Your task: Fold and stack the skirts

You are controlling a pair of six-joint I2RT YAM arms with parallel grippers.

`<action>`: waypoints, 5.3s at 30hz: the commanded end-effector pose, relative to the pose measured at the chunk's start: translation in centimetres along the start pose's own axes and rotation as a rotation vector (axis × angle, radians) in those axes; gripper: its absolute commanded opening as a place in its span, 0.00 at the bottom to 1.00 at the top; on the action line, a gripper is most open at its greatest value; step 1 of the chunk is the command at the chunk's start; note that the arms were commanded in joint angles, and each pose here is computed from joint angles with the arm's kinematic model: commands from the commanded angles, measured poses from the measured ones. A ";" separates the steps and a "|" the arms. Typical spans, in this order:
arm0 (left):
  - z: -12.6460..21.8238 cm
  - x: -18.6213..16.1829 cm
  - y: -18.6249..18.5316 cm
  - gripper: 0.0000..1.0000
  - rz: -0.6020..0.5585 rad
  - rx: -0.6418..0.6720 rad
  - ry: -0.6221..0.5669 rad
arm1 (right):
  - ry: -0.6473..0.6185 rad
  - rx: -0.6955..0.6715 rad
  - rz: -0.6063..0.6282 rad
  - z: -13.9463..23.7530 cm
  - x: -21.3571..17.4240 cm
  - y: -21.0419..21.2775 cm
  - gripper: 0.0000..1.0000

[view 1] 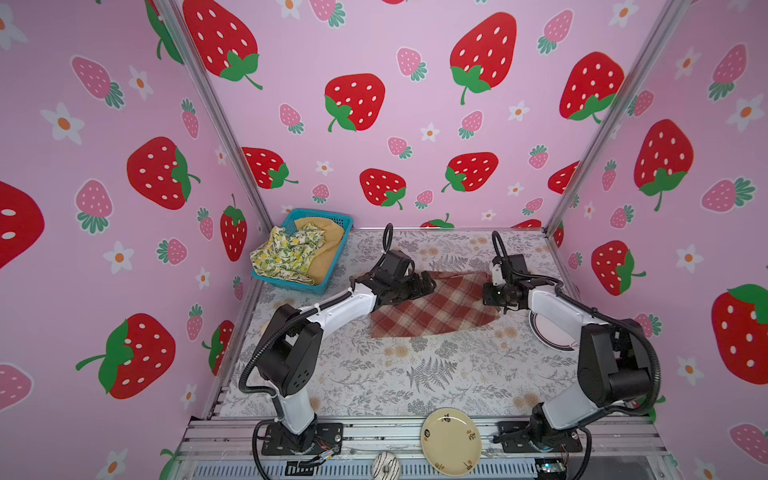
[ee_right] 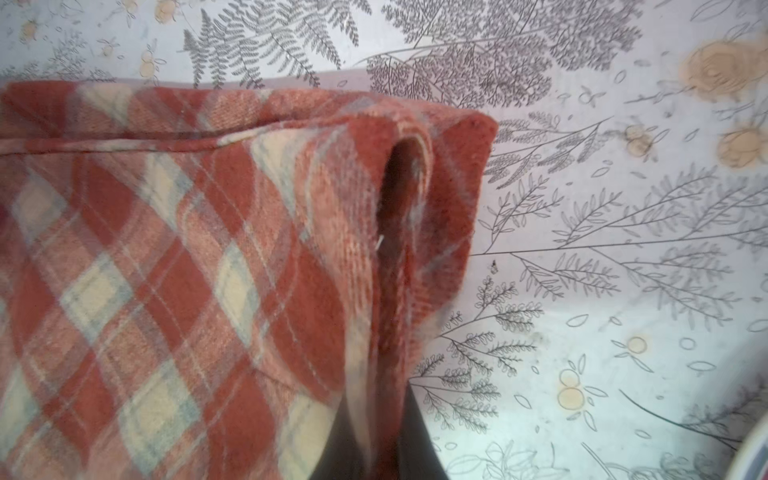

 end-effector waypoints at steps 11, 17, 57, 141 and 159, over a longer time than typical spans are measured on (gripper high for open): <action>-4.6 -5.0 -2.0 0.99 -0.096 -0.006 0.165 | -0.013 0.082 0.015 4.1 2.8 2.9 0.05; -4.9 -5.2 -3.3 0.99 -0.082 -0.059 0.156 | -0.022 0.070 0.023 4.4 3.3 3.3 0.05; -0.2 -1.1 1.5 1.00 0.032 -0.102 0.059 | -0.011 0.145 0.013 4.8 4.5 6.1 0.06; 7.9 -0.5 7.7 0.99 0.073 0.092 -0.145 | 0.305 1.009 -0.365 -0.6 0.2 28.2 1.00; 2.0 3.2 -1.3 0.99 0.058 -0.137 -0.137 | 0.241 0.819 -0.308 -5.3 9.2 22.0 1.00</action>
Point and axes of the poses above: each gripper's point midway between its finger pads, its own z axis back along the fingers, its own y axis along the line the jaws close on, x = y × z, the point moved 2 cm from there along z, back along the fingers, and after that the axes turned 14 degrees about -z, right-handed, at the moved point
